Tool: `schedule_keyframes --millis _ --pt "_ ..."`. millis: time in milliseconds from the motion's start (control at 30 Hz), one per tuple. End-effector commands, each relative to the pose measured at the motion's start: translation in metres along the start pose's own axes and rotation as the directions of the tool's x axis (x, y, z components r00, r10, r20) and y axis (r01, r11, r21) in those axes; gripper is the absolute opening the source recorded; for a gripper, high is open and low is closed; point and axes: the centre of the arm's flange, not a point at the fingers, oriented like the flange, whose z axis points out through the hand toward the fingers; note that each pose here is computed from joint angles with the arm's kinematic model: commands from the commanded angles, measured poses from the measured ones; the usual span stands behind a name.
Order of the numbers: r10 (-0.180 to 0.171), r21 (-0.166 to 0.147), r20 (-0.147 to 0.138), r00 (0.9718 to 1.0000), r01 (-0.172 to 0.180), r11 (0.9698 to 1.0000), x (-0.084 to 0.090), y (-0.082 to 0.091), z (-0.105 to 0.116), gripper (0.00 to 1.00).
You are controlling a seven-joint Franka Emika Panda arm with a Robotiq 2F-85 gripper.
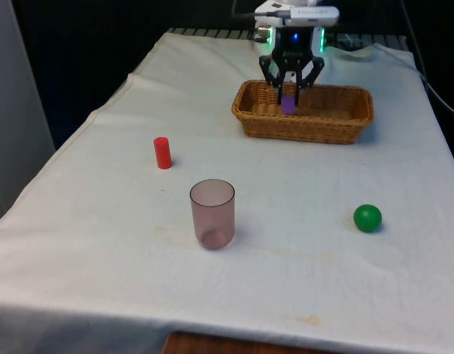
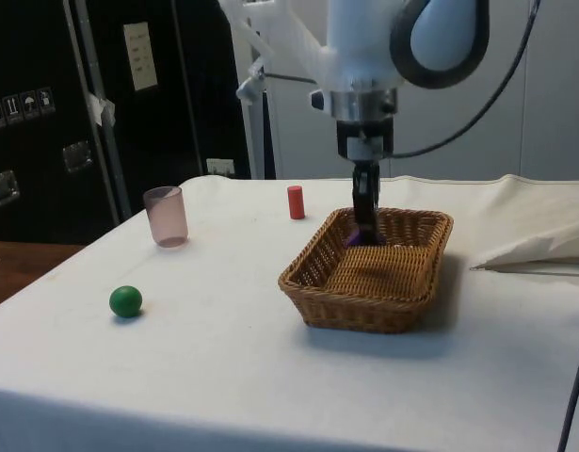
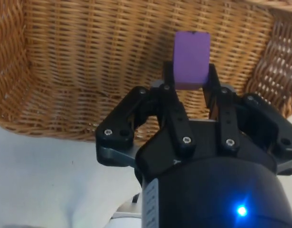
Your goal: Pick up the triangular block and place it into the basket.
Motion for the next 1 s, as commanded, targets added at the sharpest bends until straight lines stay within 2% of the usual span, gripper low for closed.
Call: schedule_keyframes --millis 0,233,267,333,367,400,567,600,633,667,767,800,933,967 --pt "0.005 -0.002 -0.01 0.9999 -0.005 1.0 0.0 -0.002 0.003 0.33" --pt "0.006 -0.001 -0.029 0.9995 -0.006 1.0 -0.007 -0.008 0.021 0.33" --pt "0.003 -0.003 -0.02 0.9998 -0.003 1.0 -0.005 -0.006 0.023 0.33" --pt "0.008 0.0 -0.033 0.9994 -0.008 1.0 -0.008 -0.008 0.022 0.34" --pt "0.009 0.001 -0.035 0.9993 -0.009 1.0 -0.009 -0.009 0.022 0.37" --pt "0.01 0.001 -0.038 0.9992 -0.01 0.9999 -0.01 -0.009 0.022 0.45" --pt "0.011 0.003 -0.039 0.9992 -0.011 0.9999 -0.011 -0.01 0.021 0.7" --pt "0.008 0.001 -0.032 0.9994 -0.008 1.0 -0.01 -0.008 0.022 0.74" --pt "0.011 0.003 -0.039 0.9992 -0.011 0.9999 -0.012 -0.01 0.021 0.74" --pt "0.012 0.003 -0.04 0.9991 -0.012 0.9999 -0.012 -0.01 0.021 0.84" --pt "0.012 0.003 -0.04 0.9991 -0.012 0.9999 -0.012 -0.01 0.021 0.97" --pt "0.012 0.003 -0.04 0.9991 -0.012 0.9999 -0.012 -0.01 0.021 1.0" --pt "0.008 0.001 -0.031 0.9995 -0.008 1.0 -0.011 -0.008 0.022 1.0" --pt "0.013 0.002 -0.036 0.9992 -0.013 0.9999 -0.011 -0.009 0.021 1.0"
